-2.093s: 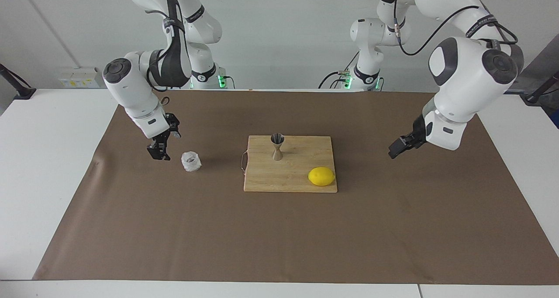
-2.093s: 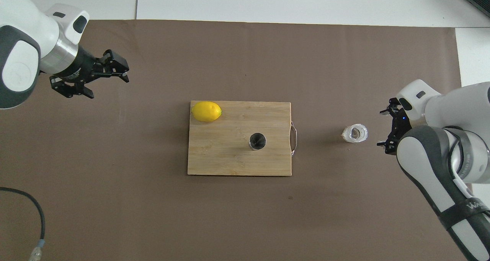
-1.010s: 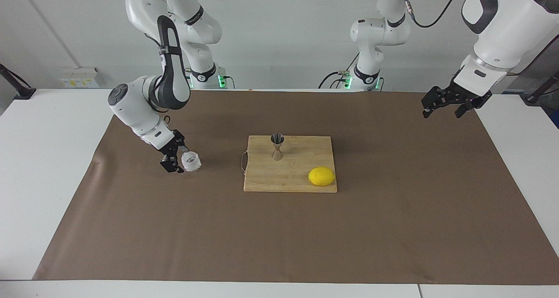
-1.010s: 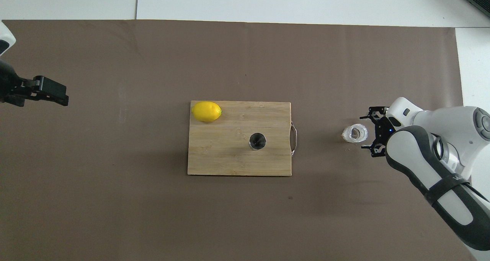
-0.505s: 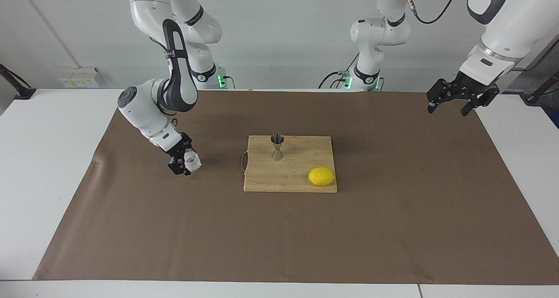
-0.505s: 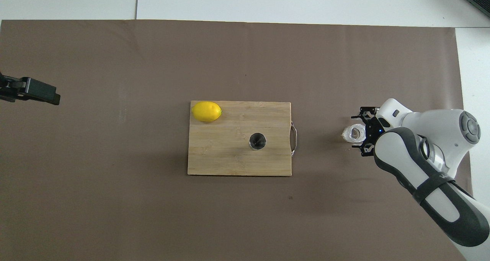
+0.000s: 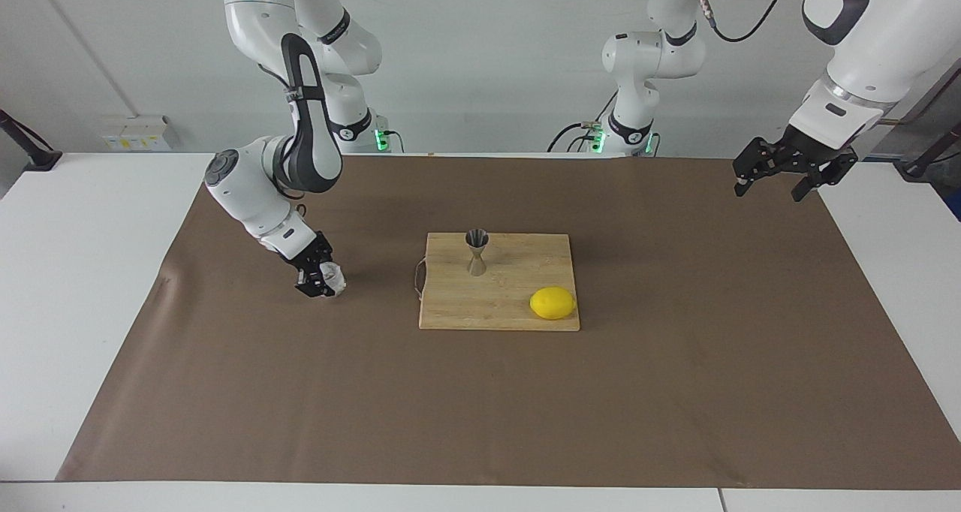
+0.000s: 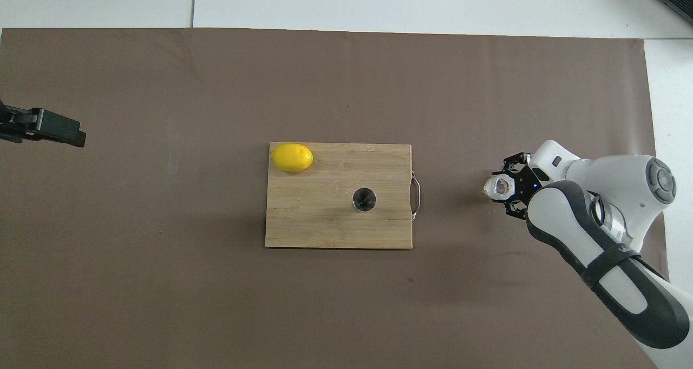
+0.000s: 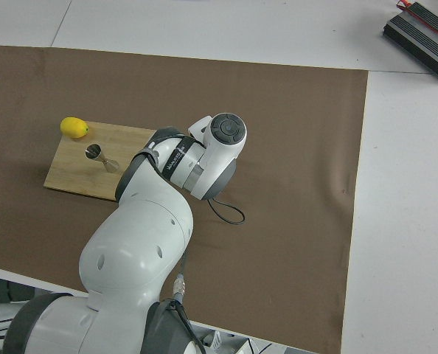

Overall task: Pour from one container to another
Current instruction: 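Grasp the white cup with the right gripper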

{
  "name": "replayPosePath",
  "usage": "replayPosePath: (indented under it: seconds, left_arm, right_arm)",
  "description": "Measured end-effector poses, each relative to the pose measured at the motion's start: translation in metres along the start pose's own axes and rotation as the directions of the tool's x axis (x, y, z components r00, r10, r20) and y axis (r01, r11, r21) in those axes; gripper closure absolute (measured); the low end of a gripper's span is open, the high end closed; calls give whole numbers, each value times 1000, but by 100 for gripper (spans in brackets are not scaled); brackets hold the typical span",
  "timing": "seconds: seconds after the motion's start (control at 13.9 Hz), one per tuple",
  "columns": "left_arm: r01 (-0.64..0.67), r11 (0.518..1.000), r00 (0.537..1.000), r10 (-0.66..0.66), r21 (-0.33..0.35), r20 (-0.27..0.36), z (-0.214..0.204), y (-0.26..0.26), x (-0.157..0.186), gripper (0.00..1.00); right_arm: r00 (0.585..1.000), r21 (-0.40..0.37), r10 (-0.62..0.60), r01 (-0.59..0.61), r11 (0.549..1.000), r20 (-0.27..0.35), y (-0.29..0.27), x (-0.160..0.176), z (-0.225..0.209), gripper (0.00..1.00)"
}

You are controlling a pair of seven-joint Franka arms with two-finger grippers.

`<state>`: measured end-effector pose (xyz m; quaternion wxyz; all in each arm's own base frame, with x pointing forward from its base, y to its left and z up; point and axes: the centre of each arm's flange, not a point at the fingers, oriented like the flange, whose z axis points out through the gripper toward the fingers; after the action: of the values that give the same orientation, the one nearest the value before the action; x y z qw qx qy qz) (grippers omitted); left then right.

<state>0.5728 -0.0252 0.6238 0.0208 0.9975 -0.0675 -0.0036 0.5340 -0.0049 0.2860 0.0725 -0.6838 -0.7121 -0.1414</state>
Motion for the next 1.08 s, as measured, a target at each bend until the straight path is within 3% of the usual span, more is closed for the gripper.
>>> replayPosePath:
  seconds: [0.58, 1.08]
  left_arm:
    - [-1, 1000, 1000, 1, 4, 4, 0, 0, -8, 0]
    - [-1, 1000, 1000, 1, 4, 8, 1, 0, -12, 0]
  right_arm:
    - [1000, -11, -10, 10, 1000, 1, 4, 4, -3, 47]
    - [998, -56, -54, 53, 997, -13, 31, 59, -24, 47]
